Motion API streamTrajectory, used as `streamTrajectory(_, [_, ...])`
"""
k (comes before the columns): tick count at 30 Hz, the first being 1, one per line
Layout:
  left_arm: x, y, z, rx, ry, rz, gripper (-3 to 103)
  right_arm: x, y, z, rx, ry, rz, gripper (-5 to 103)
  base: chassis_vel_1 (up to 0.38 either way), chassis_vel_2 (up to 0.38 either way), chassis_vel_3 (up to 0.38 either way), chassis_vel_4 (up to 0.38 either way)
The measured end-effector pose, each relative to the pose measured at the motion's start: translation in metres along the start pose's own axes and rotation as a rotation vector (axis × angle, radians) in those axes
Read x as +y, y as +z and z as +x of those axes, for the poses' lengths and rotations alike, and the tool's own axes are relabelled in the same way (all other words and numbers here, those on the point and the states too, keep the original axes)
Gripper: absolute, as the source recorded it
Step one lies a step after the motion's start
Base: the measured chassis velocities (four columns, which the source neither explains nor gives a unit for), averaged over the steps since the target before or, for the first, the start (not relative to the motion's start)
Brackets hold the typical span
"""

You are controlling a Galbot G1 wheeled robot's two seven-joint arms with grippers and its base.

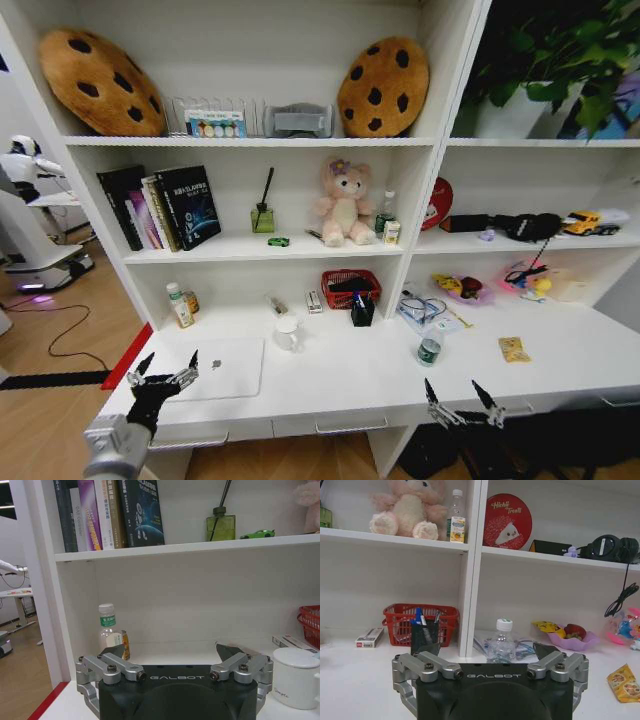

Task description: Organize the objects on the table.

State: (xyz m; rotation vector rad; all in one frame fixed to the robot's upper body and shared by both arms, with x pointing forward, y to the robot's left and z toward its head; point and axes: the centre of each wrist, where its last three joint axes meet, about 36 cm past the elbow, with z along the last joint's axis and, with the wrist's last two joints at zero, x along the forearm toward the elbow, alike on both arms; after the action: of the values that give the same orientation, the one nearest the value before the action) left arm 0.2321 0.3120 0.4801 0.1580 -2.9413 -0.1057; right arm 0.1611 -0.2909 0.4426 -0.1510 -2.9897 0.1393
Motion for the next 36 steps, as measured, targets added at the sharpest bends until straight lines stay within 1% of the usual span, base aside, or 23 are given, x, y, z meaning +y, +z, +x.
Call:
streamTrajectory(10, [0.000, 0.000, 0.000, 0.000, 0.000, 0.000, 100, 0.003, 0.006, -0.007, -0.003, -0.014, -0.007, 100, -0.227, -0.226, 0.212, 0.223])
streamTrajectory(17, [0.000, 0.000, 0.000, 0.000, 0.000, 0.000, 100, 0.011, 0.011, -0.022, -0.038, -0.054, -0.014, 100, -0.310, -0.280, 0.285, 0.297])
streamTrajectory(20, [0.000, 0.000, 0.000, 0.000, 0.001, 0.000, 100, 0.014, 0.010, -0.028, -0.043, -0.076, -0.014, 100, -0.156, -0.240, 0.168, 0.167])
streamTrajectory(23, [0.000, 0.000, 0.000, 0.000, 0.001, 0.000, 100, 0.019, 0.012, -0.037, -0.039, -0.128, -0.012, 100, -0.012, -0.075, 0.057, 0.024])
streamTrajectory(24, [0.000, 0.000, 0.000, 0.000, 0.001, 0.000, 100, 0.019, 0.012, -0.037, -0.039, -0.128, -0.012, 100, -0.003, -0.056, -0.026, -0.025])
streamTrajectory(26, [0.000, 0.000, 0.000, 0.000, 0.001, 0.000, 100, 0.026, 0.011, -0.051, -0.018, -0.206, -0.030, 100, 0.003, 0.050, -0.029, -0.031])
streamTrajectory(27, [0.000, 0.000, 0.000, 0.000, 0.001, 0.000, 100, 0.026, 0.011, -0.051, -0.018, -0.206, -0.030, 100, 0.005, 0.101, -0.058, -0.061])
streamTrajectory(28, [0.000, 0.000, 0.000, 0.000, 0.000, 0.000, 100, 0.029, 0.010, -0.057, -0.001, -0.261, -0.044, 100, 0.043, 0.101, -0.062, -0.078])
streamTrajectory(30, [0.000, 0.000, 0.000, 0.000, 0.000, 0.000, 100, 0.034, 0.009, -0.071, 0.026, -0.337, -0.052, 100, 0.100, 0.085, -0.055, -0.061])
streamTrajectory(31, [0.000, 0.000, 0.000, 0.000, 0.000, 0.000, 100, 0.034, 0.009, -0.071, 0.026, -0.337, -0.052, 100, 0.100, 0.055, -0.048, -0.044])
streamTrajectory(34, [0.000, 0.000, 0.000, 0.000, 0.000, 0.000, 100, 0.040, 0.006, -0.110, 0.046, -0.360, -0.056, 100, 0.007, 0.018, -0.010, -0.014])
streamTrajectory(35, [0.000, 0.000, 0.000, 0.000, 0.000, 0.000, 100, 0.040, 0.006, -0.110, 0.046, -0.360, -0.056, 100, 0.000, 0.000, 0.000, 0.000])
streamTrajectory(36, [0.000, 0.000, 0.000, 0.000, 0.000, 0.000, 100, 0.042, 0.004, -0.121, 0.048, -0.361, -0.059, 100, 0.000, 0.000, 0.000, 0.000])
